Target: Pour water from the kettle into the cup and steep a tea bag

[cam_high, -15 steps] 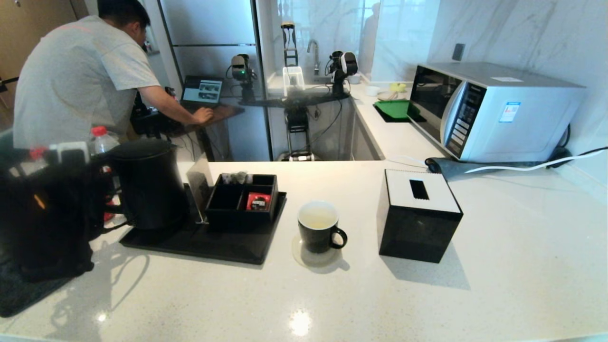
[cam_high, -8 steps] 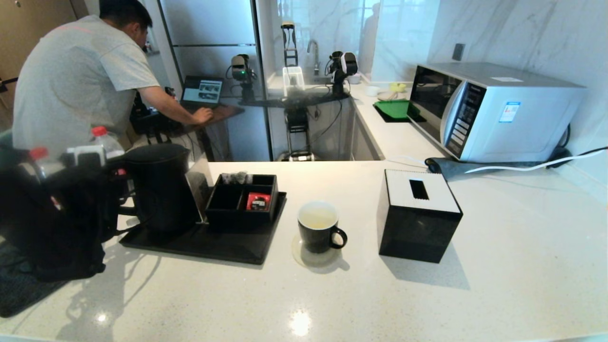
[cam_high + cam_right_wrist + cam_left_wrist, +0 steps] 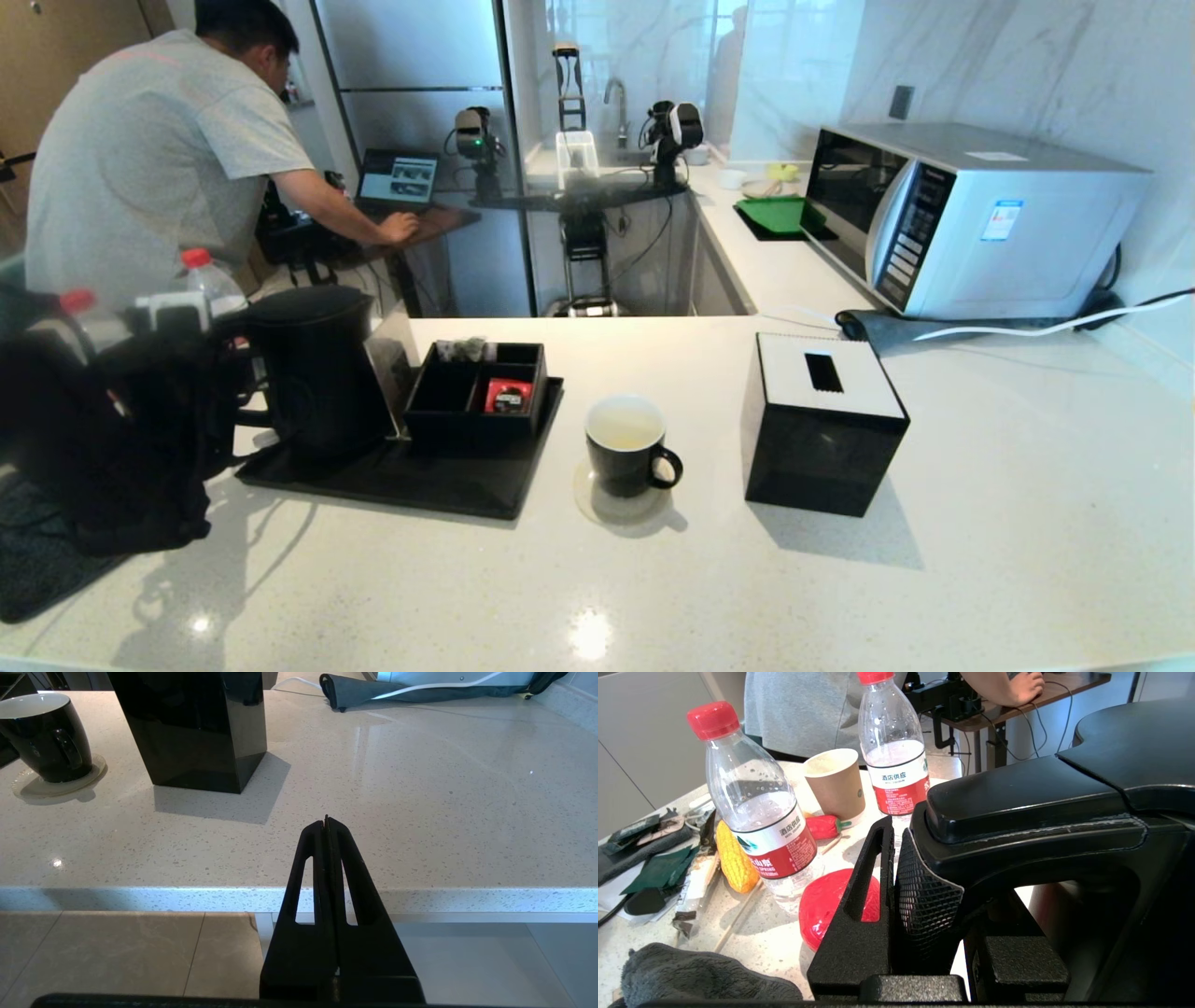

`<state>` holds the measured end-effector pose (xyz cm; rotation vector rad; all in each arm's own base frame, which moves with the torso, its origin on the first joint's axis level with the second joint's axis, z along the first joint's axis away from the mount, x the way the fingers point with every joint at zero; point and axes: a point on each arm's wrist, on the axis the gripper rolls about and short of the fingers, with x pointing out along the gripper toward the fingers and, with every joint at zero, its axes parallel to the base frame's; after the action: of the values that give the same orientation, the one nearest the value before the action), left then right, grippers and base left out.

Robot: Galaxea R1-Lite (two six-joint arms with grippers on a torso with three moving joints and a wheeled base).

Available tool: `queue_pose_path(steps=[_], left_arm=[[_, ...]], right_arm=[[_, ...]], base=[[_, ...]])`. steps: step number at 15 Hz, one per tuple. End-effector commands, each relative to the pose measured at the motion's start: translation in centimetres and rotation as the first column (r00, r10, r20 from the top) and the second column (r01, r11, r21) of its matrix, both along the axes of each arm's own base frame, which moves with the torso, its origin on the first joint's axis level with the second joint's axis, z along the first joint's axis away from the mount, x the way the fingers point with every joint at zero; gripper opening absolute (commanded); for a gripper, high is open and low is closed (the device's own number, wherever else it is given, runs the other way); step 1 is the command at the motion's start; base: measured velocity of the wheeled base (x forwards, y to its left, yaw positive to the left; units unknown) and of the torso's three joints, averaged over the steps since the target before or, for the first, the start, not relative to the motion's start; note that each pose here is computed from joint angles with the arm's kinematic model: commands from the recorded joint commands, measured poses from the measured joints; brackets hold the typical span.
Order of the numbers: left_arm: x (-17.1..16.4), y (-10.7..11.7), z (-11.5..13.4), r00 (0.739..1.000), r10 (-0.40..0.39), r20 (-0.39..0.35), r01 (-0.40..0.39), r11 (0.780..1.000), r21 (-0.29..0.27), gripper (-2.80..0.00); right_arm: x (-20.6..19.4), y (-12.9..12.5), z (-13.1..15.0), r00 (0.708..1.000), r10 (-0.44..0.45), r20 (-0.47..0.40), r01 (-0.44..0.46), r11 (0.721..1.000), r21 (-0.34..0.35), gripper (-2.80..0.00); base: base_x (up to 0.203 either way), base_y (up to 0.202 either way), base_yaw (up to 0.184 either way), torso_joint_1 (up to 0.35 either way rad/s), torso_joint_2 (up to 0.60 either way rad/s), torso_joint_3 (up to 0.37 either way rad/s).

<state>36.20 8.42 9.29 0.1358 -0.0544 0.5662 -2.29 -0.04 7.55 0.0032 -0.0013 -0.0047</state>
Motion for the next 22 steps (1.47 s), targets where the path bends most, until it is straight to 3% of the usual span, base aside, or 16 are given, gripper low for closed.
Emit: queue_pose_path(steps=[1,21,22], left_arm=[[0.16,0.01,0.10,0.999,0.001,0.038,-0.001,1.000,0.007,-2.80],[0.63,-0.18,-0.43,0.999,-0.008,0.041,0.009,1.000,-0.011,-2.80],[0.60,-0.19,-0.46,0.999,-0.009,0.042,0.010,1.000,-0.016,0.00]], right_arm=[[0.01,0.00,0.00,1.000,0.000,-0.001,0.000,1.000,0.000,-2.80],[0.01,0.00,0.00,1.000,0.000,-0.001,0.000,1.000,0.000,-2.80],[0.01,0.00,0.00,1.000,0.000,-0.001,0.000,1.000,0.000,-2.80]], base=[[0.000,0.000,0.000,0.000,0.00,0.000],[0.000,0.000,0.000,0.000,0.00,0.000],[0.000,0.000,0.000,0.000,0.00,0.000]])
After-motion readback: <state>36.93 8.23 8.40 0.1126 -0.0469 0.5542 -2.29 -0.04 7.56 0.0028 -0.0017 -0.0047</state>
